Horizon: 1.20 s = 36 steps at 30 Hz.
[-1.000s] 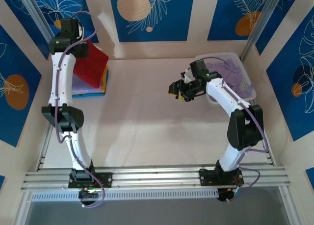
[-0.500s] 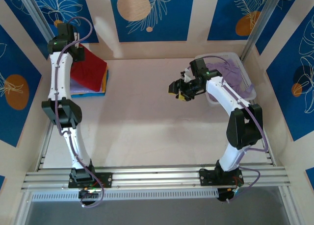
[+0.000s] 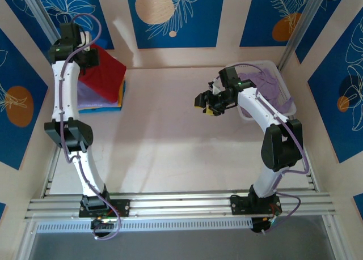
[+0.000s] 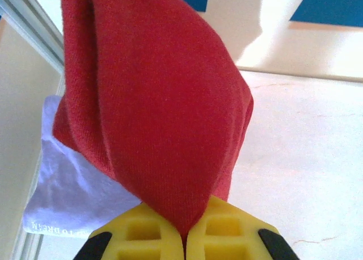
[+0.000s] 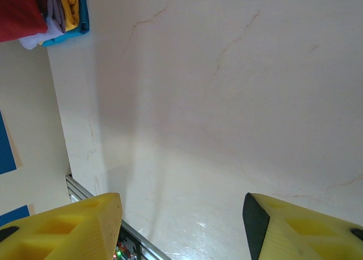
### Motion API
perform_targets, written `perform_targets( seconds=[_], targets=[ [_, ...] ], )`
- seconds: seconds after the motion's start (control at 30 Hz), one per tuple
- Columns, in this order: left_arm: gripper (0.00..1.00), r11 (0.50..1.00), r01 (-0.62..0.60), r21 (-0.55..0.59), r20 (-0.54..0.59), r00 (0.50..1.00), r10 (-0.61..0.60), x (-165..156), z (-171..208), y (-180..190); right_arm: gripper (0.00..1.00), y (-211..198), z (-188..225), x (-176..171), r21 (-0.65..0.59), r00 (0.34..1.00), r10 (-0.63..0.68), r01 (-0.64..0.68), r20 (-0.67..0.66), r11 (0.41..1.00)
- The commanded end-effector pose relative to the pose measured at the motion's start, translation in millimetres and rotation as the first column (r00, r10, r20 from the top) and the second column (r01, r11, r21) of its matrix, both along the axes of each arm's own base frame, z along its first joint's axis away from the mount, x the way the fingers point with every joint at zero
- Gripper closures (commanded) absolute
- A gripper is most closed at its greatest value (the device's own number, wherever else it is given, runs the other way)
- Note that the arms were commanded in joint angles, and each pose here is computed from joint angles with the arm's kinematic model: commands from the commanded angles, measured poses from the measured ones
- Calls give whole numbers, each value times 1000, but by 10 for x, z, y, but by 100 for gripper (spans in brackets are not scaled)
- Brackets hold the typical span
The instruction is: Fold and stack the t-shirts
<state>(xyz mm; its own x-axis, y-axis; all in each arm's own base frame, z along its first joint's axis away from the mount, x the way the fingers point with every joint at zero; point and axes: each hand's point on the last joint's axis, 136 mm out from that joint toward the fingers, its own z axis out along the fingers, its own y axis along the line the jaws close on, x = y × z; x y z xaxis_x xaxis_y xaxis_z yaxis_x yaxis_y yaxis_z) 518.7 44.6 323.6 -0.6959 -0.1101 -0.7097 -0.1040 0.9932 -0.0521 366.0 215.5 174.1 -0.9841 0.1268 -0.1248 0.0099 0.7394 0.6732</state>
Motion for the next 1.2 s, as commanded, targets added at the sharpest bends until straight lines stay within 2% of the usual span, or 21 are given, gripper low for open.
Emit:
perform_targets(
  seconds=[0.0, 0.2, 0.43, 0.77, 1.17],
  targets=[
    [100, 999, 13, -38, 99, 995, -9, -79, 378, -75, 39, 6, 59, -18, -6, 1000, 17, -17, 5, 1000],
    [100, 997, 21, -73, 64, 998, -17, -80, 244, -124, 39, 11, 63, -5, -4, 1000, 15, -14, 7, 1000],
    [100, 998, -13, -61, -10, 1000, 13, 18, -101, 0, 40, -26, 66, -14, -15, 1000, 16, -16, 4, 1000],
    [100, 997, -67, -43, -35, 997, 66, 122, -352, 383, 39, -105, 63, -32, -20, 1000, 10, -10, 2, 1000],
    [100, 997, -72, 23, -106, 992, 74, 232, -738, 636, 39, -10, 46, -12, -15, 999, 36, -37, -20, 999]
  ],
)
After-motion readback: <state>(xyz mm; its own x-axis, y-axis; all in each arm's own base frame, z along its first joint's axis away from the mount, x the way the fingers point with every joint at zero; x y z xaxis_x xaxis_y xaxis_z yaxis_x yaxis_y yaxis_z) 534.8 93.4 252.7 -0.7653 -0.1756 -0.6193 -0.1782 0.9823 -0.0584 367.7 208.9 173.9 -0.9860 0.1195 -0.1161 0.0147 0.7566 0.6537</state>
